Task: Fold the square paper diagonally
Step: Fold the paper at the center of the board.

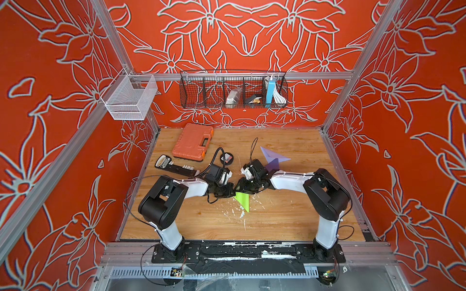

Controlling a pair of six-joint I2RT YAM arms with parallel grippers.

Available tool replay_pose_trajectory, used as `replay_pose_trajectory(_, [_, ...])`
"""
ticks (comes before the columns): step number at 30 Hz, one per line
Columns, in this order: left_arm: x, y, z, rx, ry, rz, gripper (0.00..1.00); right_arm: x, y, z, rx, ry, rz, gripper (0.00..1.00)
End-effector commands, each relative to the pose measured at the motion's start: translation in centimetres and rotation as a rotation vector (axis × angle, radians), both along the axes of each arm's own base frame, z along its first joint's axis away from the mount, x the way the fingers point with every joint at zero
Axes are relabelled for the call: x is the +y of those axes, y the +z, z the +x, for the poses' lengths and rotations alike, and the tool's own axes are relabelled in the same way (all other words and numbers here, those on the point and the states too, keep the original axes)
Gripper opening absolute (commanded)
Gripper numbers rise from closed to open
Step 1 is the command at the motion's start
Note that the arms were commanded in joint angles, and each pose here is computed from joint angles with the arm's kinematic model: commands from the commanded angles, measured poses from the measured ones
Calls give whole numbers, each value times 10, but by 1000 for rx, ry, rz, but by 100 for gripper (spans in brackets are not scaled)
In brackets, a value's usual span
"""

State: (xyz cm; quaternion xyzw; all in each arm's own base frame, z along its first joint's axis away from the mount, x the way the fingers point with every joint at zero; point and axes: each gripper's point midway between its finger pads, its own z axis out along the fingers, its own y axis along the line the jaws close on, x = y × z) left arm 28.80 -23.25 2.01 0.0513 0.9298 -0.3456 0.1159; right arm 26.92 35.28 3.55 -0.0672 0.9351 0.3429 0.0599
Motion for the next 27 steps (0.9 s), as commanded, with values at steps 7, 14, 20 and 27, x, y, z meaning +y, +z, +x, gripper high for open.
replay_pose_trajectory(7, [23, -25, -20, 63, 22, 120, 1, -10, -29, -15, 49, -1, -76, 52])
replay_pose_trajectory(14, [32, -18, -17, 12, 45, 158, 0, -12, -33, -17, 56, -4, -90, 52])
replay_pose_trajectory(20, [35, -15, -16, -4, 58, 168, 0, -17, -35, -18, 57, -8, -117, 51])
replay_pose_trajectory(27, [42, -14, -15, -16, 87, 197, 1, -18, -35, -18, 58, -6, -129, 50])
